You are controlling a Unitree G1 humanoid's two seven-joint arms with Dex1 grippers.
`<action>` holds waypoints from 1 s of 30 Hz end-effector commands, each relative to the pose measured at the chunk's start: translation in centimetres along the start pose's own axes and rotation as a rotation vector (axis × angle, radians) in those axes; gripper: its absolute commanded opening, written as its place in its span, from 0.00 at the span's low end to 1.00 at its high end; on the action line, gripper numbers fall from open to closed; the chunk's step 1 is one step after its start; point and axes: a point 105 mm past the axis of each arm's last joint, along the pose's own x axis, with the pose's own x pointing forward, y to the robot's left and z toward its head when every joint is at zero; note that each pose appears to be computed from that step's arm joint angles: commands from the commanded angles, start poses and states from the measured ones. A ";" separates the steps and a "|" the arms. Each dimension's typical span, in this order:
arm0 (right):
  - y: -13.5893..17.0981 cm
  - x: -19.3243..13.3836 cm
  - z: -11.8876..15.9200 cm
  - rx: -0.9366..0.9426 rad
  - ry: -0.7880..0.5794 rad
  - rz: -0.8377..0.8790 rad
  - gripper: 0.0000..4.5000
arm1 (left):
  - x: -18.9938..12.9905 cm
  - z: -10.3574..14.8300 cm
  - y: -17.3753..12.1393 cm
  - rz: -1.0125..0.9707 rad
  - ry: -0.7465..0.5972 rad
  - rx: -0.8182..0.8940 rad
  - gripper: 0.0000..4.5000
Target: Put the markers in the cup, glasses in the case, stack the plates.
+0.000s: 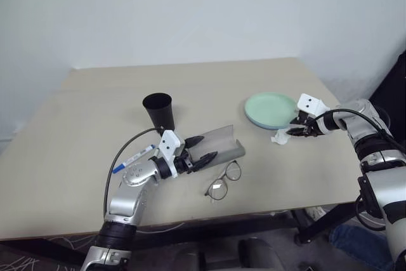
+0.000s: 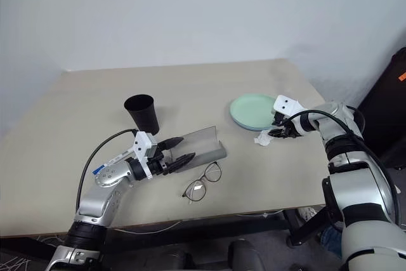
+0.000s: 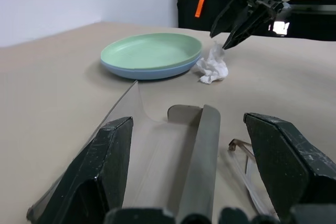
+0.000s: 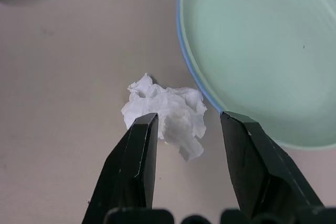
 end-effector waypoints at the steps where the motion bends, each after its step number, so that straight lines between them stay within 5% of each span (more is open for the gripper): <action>1: -0.8 -0.6 0.8 0.007 -0.036 -0.048 0.45 | 0.4 1.4 0.1 -0.015 -0.038 0.039 0.79; 10: -0.6 0.0 0.0 0.067 -0.016 -0.051 0.45 | 0.4 1.4 0.1 -0.016 -0.037 0.043 0.79; 18: -0.2 0.0 -0.1 0.089 -0.011 -0.020 0.01 | 0.2 1.3 0.1 -0.012 -0.035 0.043 0.79; 30: -1.1 -2.8 4.1 -0.020 -0.159 0.016 0.01 | 0.3 1.3 0.2 -0.010 -0.033 0.044 0.79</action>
